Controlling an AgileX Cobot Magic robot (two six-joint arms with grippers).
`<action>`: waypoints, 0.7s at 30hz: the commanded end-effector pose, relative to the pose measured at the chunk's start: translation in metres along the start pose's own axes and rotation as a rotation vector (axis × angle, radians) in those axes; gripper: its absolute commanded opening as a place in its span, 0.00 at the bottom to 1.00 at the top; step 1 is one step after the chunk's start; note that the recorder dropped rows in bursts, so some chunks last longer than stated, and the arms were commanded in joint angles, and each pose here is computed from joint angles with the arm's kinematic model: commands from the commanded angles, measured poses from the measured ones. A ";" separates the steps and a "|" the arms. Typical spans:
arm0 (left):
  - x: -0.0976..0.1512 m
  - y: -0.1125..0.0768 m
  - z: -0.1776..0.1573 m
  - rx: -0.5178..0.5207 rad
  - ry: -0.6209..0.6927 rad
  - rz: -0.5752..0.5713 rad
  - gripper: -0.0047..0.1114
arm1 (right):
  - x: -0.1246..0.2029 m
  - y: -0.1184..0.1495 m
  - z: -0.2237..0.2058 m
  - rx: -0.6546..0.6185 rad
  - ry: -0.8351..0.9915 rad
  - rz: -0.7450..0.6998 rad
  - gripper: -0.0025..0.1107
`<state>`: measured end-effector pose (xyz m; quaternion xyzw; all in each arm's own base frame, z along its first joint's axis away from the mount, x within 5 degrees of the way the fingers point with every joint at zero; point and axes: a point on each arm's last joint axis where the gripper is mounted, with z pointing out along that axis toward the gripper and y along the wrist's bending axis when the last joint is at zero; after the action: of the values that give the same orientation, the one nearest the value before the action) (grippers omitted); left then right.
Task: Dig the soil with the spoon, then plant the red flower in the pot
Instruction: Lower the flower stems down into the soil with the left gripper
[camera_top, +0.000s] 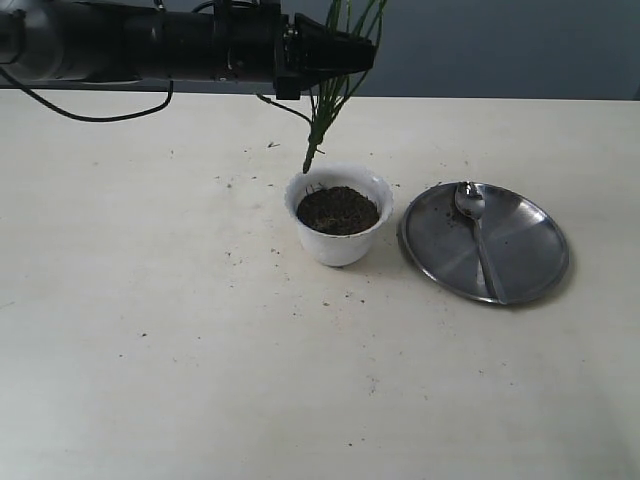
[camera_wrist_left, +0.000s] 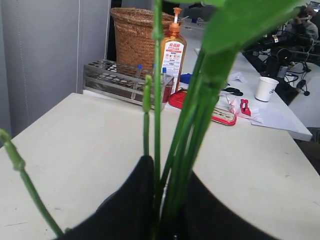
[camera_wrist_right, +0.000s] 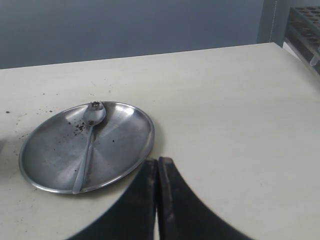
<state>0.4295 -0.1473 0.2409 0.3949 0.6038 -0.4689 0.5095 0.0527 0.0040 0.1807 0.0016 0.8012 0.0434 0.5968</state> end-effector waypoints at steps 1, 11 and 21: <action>0.001 -0.002 0.003 0.014 -0.018 -0.018 0.04 | 0.000 0.000 0.000 -0.004 -0.011 -0.004 0.02; 0.000 0.000 0.000 0.006 -0.019 -0.029 0.04 | 0.000 0.000 0.000 -0.004 -0.011 -0.004 0.02; 0.001 -0.005 0.007 0.025 -0.015 -0.036 0.04 | 0.000 0.000 0.000 -0.004 -0.009 -0.004 0.02</action>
<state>0.4292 -0.1483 0.2409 0.3901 0.6070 -0.4742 0.5046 0.0527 0.0040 0.1807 0.0016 0.8012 0.0434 0.5968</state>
